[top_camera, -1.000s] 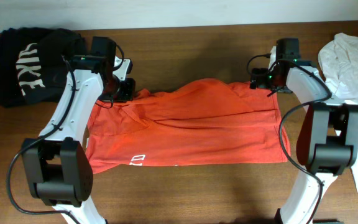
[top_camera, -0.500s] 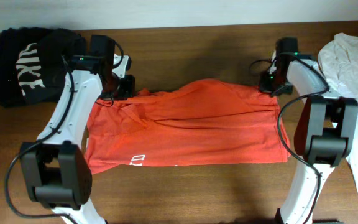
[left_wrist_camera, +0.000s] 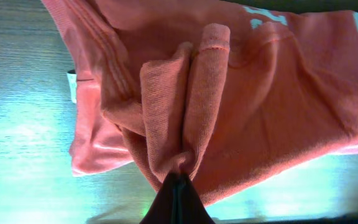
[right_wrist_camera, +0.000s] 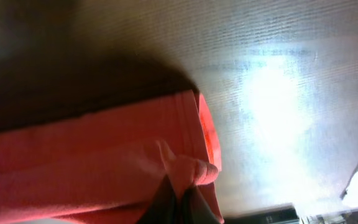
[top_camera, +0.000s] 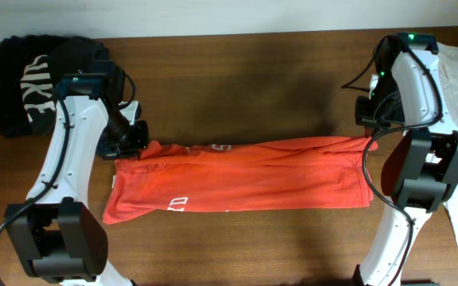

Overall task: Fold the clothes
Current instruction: 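Press the folded strip flat and pull its ends outward with both grippers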

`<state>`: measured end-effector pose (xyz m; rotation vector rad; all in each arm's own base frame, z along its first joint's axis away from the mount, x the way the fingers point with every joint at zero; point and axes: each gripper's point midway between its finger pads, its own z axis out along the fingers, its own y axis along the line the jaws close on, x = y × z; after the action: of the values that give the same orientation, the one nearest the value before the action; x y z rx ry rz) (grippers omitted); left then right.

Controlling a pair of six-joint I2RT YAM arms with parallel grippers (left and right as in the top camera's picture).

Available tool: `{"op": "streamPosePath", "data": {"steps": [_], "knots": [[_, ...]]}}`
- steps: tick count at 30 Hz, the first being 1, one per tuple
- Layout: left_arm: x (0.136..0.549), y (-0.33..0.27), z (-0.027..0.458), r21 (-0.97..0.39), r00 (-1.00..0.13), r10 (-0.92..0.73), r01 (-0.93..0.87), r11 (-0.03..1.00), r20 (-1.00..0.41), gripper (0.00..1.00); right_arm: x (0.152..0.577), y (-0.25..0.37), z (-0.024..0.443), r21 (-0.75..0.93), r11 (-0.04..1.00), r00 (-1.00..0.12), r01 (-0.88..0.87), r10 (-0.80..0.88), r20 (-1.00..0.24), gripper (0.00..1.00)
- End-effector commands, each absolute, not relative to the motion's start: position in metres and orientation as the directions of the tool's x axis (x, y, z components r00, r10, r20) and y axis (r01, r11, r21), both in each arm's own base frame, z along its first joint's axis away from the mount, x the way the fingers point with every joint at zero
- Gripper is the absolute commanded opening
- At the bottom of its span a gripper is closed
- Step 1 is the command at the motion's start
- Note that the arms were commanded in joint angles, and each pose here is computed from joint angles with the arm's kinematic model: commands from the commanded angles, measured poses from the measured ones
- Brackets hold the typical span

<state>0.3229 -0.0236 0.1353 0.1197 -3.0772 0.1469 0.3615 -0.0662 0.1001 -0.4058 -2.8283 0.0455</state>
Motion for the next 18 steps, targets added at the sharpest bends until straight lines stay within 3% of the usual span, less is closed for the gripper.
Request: {"op": "streamPosePath", "data": {"steps": [1,4,8,12,16,17,18], "knots": [[0.308,-0.015,0.117,-0.041,-0.991,-0.086,-0.091,0.995,0.107,0.0,0.358,-0.076,0.113,-0.108,0.96,-0.926,0.259,0.279,0.253,0.04],[0.29,-0.015,0.077,-0.038,-0.983,-0.087,-0.095,0.995,0.163,0.0,0.357,-0.074,0.113,-0.099,0.96,-0.926,0.261,0.278,0.256,0.04],[0.287,-0.007,0.065,-0.037,-0.979,-0.114,-0.122,0.992,0.171,0.0,0.337,-0.057,0.129,-0.028,0.96,-0.925,0.279,0.276,0.26,0.04],[0.287,0.009,0.064,-0.037,-0.971,-0.167,-0.176,0.984,0.173,0.0,0.304,-0.055,0.098,-0.06,0.96,-0.885,0.274,0.276,0.376,0.06],[0.281,0.009,0.065,-0.043,-0.964,-0.175,-0.187,0.981,0.201,0.01,0.29,-0.053,0.072,-0.066,0.96,-0.867,0.271,0.273,0.417,0.15],[0.279,0.009,0.065,-0.043,-0.963,-0.175,-0.187,0.981,0.208,0.05,0.29,-0.053,0.073,-0.066,0.961,-0.866,0.27,0.272,0.419,0.47],[0.271,0.008,0.067,-0.039,-0.955,-0.174,-0.188,0.981,0.24,0.17,0.29,-0.054,0.073,-0.071,0.961,-0.867,0.267,0.272,0.417,0.99]]}}
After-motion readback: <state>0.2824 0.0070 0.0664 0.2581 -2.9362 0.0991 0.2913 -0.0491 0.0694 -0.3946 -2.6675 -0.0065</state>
